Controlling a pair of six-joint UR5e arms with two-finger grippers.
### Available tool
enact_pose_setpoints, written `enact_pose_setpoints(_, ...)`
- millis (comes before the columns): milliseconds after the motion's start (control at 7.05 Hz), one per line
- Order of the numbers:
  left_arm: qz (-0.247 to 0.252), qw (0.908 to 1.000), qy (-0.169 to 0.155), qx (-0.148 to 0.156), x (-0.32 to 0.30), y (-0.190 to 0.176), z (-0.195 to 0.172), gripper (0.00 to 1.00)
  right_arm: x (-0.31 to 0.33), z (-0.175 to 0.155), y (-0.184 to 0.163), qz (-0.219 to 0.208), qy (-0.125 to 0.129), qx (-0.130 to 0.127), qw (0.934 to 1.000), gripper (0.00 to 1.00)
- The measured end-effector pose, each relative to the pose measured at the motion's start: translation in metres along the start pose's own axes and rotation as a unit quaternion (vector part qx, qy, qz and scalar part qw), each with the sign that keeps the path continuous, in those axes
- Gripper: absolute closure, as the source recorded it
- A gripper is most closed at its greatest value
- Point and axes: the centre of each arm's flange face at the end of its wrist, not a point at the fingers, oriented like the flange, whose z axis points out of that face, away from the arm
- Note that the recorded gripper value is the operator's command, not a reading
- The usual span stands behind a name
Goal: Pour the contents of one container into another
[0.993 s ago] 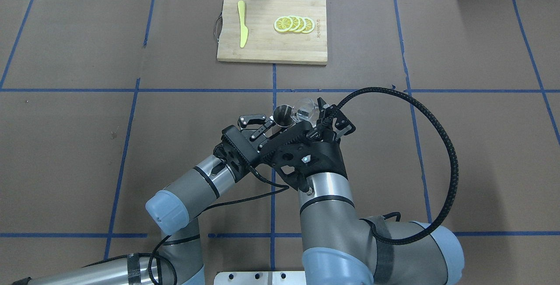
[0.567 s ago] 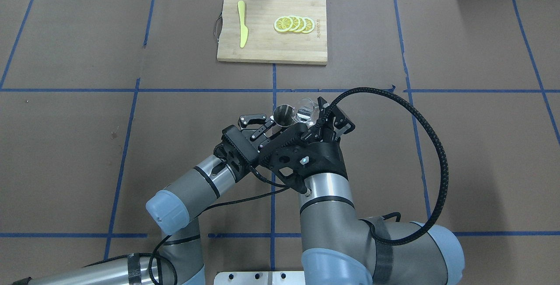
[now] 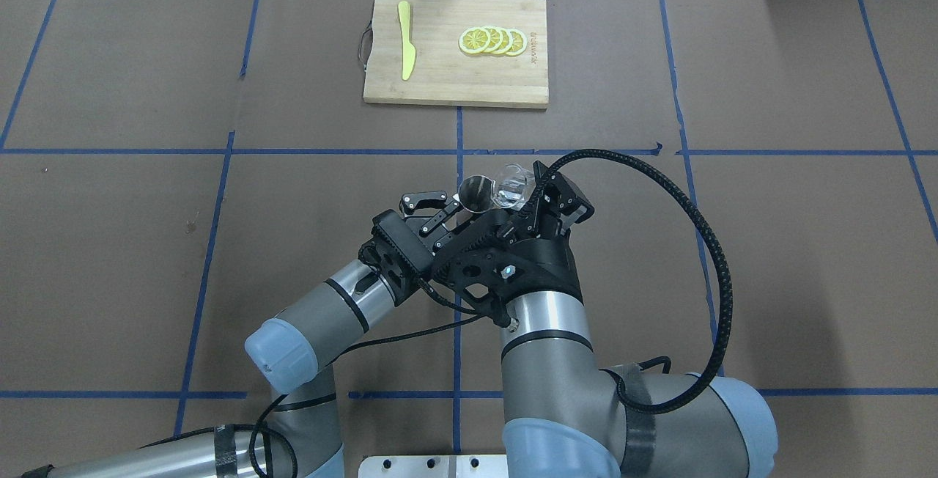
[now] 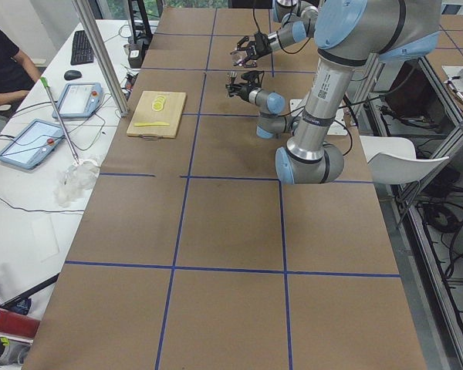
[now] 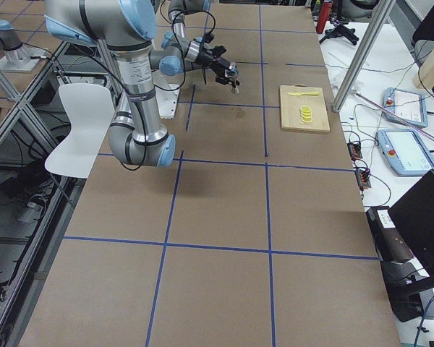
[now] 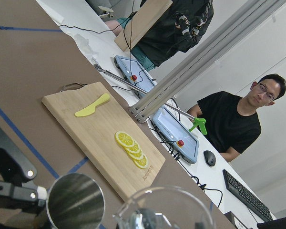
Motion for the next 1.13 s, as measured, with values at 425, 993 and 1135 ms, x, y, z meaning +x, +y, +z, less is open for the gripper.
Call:
enact_pose_setpoints(425,-0.001,1.0,0.007,-0.001,0.0041,-0.0012,0.0025,1.0,0.0007,-0.0007,-0.0007,-0.015,0.004,0.003,0.9999,1.0)
enact_pose_setpoints(993,0.0,1.0,0.009,-0.002,0.0061,-0.0001,0.0028,1.0,0.0018,-0.0004,-0.0001,-0.038,0.012,0.003,0.9992,1.0)
enact_pose_setpoints(1135,0.0,1.0,0.009,-0.002,0.0064,-0.0004,0.0029,1.0,0.0019,-0.0003,0.0001,-0.042,0.013,0.003,0.999,1.0)
